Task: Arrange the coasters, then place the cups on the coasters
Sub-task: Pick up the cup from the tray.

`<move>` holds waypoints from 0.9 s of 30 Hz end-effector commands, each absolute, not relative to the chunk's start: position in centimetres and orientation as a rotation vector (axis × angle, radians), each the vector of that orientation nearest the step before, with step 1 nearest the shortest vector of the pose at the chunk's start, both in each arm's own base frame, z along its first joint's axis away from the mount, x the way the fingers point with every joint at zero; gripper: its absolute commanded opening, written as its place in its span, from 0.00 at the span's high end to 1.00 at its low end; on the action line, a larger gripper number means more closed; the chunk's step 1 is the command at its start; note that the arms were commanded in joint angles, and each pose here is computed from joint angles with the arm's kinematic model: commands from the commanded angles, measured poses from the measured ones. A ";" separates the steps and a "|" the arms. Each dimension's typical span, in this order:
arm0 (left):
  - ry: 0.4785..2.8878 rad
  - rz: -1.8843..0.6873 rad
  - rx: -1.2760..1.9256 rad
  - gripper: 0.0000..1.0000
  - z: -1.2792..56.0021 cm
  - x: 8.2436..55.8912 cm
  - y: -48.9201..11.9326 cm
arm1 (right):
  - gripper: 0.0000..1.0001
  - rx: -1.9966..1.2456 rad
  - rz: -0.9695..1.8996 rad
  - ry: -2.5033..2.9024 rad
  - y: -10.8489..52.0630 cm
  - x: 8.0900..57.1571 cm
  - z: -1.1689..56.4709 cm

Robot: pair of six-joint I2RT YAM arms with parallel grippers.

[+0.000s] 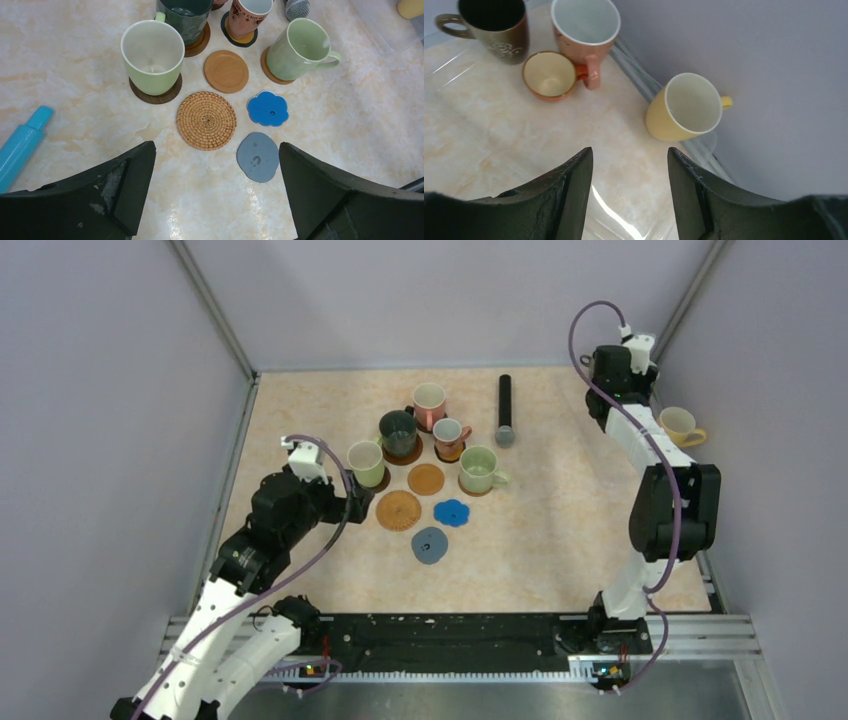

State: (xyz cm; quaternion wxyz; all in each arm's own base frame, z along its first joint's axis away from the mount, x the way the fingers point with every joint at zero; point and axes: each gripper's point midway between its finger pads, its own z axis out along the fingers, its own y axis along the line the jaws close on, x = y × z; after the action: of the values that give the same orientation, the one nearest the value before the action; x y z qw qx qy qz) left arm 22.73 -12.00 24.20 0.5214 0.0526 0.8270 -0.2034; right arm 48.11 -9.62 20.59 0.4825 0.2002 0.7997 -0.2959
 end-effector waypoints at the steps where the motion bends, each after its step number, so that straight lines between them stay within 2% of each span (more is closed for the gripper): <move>1: 1.946 -0.450 0.125 0.01 25.0 23.1 -11.6 | 0.43 0.547 -0.748 1.905 -11.9 48.2 21.4; 8: 1.968 -0.415 0.111 0.01 24.3 23.5 -11.3 | 0.40 0.576 -0.827 1.915 -16.1 47.5 18.7; 20: 2.039 -0.343 0.102 0.01 22.6 24.5 -10.9 | 0.40 0.657 -0.810 1.933 -18.8 48.4 14.9; 27: 2.047 -0.328 0.096 0.01 22.5 24.9 -10.8 | 0.39 0.683 -0.808 1.880 -19.3 49.1 15.1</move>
State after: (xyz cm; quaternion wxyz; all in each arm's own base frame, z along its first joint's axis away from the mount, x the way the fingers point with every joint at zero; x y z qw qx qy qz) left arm 24.48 -10.98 21.64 0.4969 0.0405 0.8551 -0.1425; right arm 47.21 -18.73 12.72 0.4247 0.2520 0.8016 -0.3370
